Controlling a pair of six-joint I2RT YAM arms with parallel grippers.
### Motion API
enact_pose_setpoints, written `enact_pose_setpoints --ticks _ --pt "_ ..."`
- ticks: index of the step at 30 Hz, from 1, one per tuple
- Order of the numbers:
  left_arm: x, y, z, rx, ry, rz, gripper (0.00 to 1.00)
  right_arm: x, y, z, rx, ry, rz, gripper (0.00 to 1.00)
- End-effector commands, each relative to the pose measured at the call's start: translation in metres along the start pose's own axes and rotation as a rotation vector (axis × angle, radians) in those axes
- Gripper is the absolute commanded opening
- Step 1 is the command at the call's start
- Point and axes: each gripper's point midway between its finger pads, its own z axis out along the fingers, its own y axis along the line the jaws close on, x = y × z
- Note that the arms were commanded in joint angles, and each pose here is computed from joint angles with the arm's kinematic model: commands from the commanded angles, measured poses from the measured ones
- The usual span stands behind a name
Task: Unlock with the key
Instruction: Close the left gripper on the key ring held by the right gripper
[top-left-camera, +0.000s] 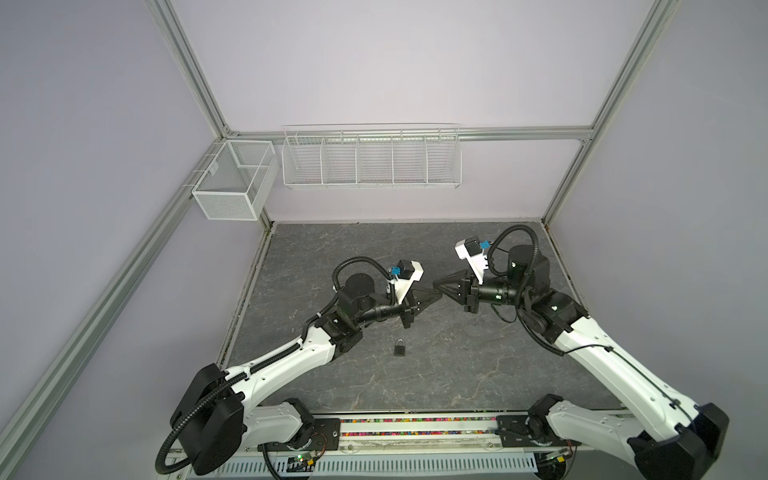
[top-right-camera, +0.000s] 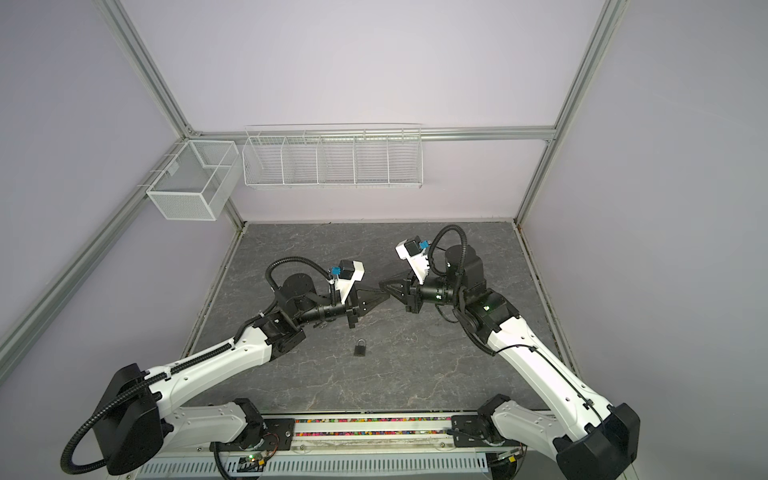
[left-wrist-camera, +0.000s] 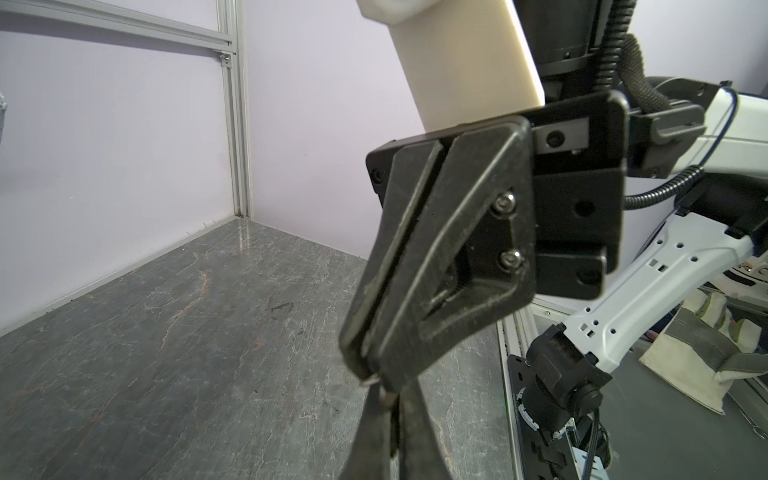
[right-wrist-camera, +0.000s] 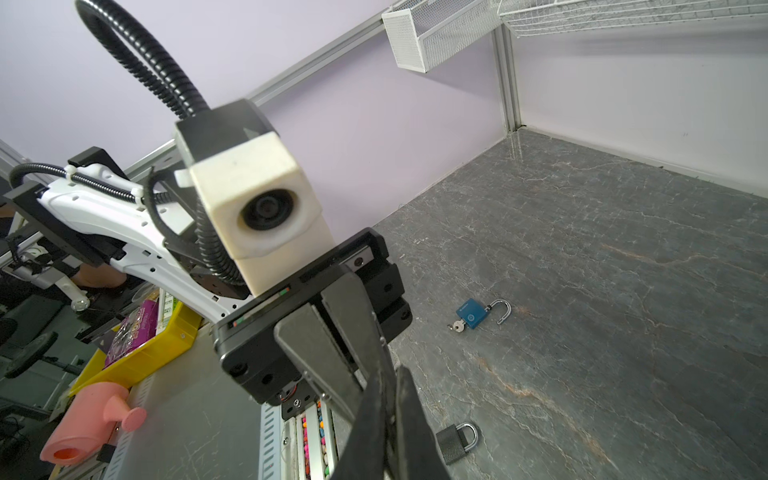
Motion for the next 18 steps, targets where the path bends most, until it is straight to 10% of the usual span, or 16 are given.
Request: enact_pose_setpoints --ticks 1,18 --pt "-0.038 -0.007 0.0 0.035 -0.1 0.062 0.0 0.014 -0.001 0.0 -0.015 0.03 0.008 0.07" --pt "-0.044 -0.003 -0.003 0.043 -0.12 0.042 0.0 -0.004 -0.002 -0.008 0.027 -0.058 -0.001 0.07"
